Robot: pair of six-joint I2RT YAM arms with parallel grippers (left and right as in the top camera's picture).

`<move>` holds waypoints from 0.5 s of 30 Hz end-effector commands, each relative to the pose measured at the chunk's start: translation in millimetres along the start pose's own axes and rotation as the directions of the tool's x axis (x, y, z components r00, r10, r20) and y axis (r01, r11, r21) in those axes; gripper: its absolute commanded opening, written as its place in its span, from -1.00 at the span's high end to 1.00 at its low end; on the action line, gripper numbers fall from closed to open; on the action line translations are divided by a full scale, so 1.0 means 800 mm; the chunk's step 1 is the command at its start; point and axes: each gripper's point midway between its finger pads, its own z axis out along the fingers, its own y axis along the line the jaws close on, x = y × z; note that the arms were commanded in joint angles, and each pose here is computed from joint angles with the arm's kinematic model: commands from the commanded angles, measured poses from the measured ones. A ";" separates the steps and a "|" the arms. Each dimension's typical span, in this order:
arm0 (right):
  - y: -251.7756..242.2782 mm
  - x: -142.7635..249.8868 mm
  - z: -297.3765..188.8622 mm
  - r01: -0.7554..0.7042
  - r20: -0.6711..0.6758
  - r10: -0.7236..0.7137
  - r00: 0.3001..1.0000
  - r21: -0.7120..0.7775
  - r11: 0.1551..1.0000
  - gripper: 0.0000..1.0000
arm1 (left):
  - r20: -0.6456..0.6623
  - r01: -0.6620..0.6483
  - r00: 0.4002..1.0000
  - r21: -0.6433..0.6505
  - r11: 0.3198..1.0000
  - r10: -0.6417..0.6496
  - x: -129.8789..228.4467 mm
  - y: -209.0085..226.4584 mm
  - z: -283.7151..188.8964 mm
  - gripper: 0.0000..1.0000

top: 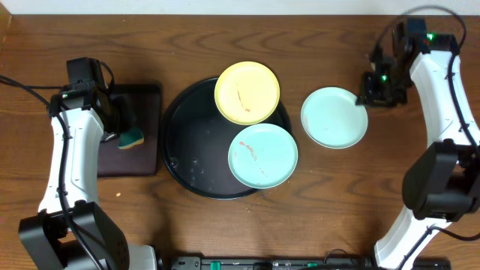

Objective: Clean dirty plates on tray and stack at the side
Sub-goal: 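Move right gripper back and grip the rim of the other green plate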

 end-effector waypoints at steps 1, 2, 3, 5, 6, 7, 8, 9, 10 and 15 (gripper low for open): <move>0.060 0.000 -0.008 0.106 0.016 -0.105 0.994 -0.075 0.992 0.23 | -0.003 0.002 1.000 -0.015 1.000 -0.002 0.000 0.005 0.002 0.85; 0.071 0.004 -0.003 0.128 0.006 -0.128 0.992 -0.077 0.989 0.20 | -0.003 0.002 1.000 -0.015 1.000 -0.002 0.000 0.005 0.002 0.85; 0.082 0.008 0.002 0.149 -0.005 -0.150 0.989 -0.080 0.986 0.20 | -0.003 0.002 1.000 -0.015 1.000 -0.002 0.001 0.005 0.002 0.85; 0.103 0.018 0.016 0.195 -0.027 -0.198 0.980 -0.083 0.977 0.18 | -0.003 0.002 1.000 -0.015 1.000 -0.002 0.000 0.005 0.002 0.85; 0.112 0.025 0.022 0.213 -0.041 -0.217 0.975 -0.086 0.973 0.18 | -0.003 0.002 1.000 -0.015 1.000 -0.002 0.000 0.005 0.002 0.85; 0.121 0.032 0.029 0.231 -0.056 -0.236 0.970 -0.089 0.969 0.18 | -0.003 0.002 1.000 -0.015 1.000 -0.002 0.000 0.005 0.002 0.85; 0.128 0.039 0.036 0.247 -0.070 -0.253 0.965 -0.090 0.965 0.17 | -0.003 0.002 1.000 -0.015 1.000 -0.002 0.000 0.005 0.002 0.85; 0.135 0.045 0.044 0.263 -0.083 -0.270 0.959 -0.093 0.960 0.17 | -0.003 0.002 1.000 -0.015 1.000 -0.002 0.001 0.005 0.002 0.85; 0.141 0.053 0.054 0.277 -0.096 -0.286 0.953 -0.095 0.956 0.16 | -0.003 0.002 1.000 -0.015 1.000 -0.002 0.000 0.005 0.002 0.85; 0.151 0.079 0.090 0.315 -0.145 -0.327 0.934 -0.100 0.944 0.15 | -0.003 0.002 1.000 -0.015 1.000 -0.002 0.000 0.005 0.002 0.85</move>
